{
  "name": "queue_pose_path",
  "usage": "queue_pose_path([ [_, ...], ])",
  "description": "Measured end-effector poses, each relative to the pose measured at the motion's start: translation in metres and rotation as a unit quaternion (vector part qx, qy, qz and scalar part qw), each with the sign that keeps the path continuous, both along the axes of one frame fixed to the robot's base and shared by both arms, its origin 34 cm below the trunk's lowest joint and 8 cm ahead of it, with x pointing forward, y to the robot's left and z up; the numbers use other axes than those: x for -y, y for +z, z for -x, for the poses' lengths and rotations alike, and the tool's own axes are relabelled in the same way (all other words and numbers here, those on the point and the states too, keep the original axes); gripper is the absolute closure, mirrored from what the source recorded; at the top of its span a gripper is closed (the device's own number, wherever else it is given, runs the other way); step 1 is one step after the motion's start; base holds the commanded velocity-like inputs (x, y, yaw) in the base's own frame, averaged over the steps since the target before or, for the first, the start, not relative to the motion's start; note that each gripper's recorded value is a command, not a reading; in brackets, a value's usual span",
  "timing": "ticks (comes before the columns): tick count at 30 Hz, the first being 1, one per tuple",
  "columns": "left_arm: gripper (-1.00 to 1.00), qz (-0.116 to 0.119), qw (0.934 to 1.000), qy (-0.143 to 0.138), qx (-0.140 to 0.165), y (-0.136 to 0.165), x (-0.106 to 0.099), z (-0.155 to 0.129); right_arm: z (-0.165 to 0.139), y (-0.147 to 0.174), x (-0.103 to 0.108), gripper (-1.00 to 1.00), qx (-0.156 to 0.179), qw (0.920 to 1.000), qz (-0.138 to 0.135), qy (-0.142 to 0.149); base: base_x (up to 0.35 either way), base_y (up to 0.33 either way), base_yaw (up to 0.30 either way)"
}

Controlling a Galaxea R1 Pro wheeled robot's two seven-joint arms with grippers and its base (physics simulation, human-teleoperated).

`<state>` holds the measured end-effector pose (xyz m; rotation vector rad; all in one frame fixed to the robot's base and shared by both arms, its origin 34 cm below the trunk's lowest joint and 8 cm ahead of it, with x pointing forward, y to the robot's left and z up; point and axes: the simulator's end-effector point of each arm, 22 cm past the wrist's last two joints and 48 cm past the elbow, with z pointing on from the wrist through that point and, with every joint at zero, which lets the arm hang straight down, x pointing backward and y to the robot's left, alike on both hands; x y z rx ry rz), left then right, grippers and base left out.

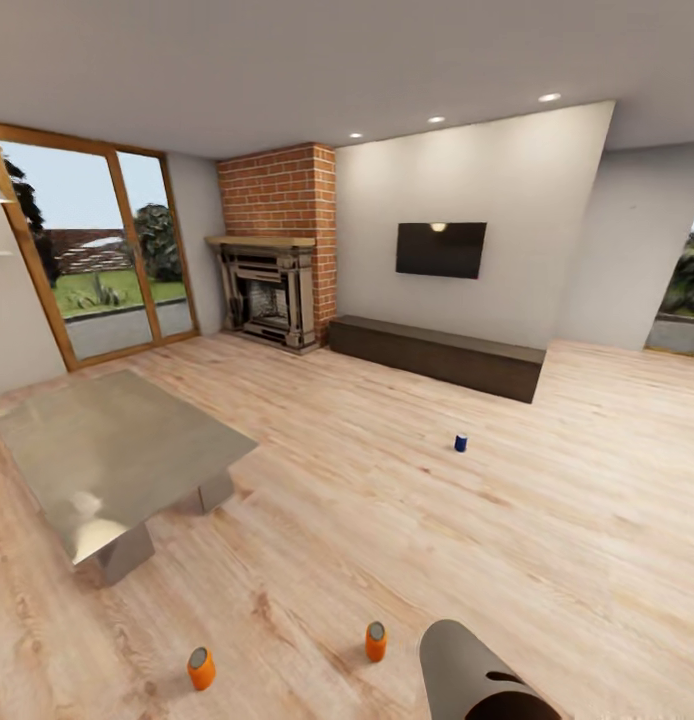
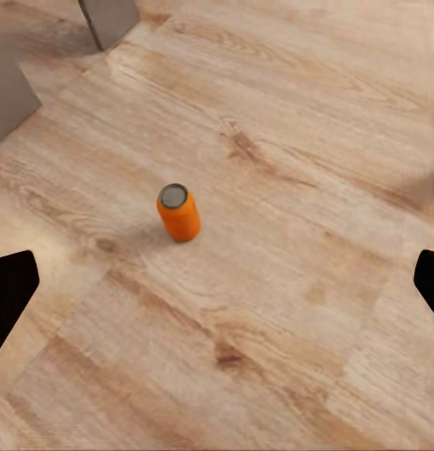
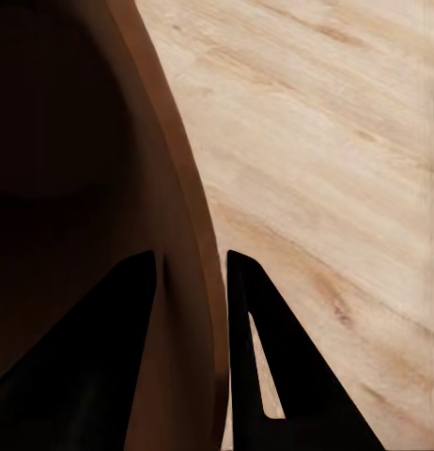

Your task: Put the three can of soda from the living room inside the tash can in the kitchen.

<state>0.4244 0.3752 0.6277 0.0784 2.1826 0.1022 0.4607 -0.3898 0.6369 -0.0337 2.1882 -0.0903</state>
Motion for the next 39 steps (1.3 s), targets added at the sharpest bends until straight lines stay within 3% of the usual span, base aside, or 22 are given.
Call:
queue_pose_path([
  [11, -1.00, 0.000, 1.0000, 0.000, -0.001, -0.0003, 0.0001, 0.0002, 0.0000, 0.0003, 0.0010, 1.00, 0.000, 1.0000, 0.000, -0.001, 0.133, -0.253, -0.246],
  [19, -1.00, 0.000, 1.0000, 0.001, -0.001, -0.0002, -0.0003, 0.0002, 0.0003, -0.0003, -0.0010, 1.00, -0.001, 1.0000, 0.001, 0.003, 0.019, -0.052, -0.210],
  [39, -1.00, 0.000, 0.9999, 0.000, -0.010, -0.0056, -0.0001, 0.0054, 0.0051, -0.0061, -0.0002, 1.00, -0.010, 1.0000, 0.000, 0.001, 0.001, -0.007, -0.017],
])
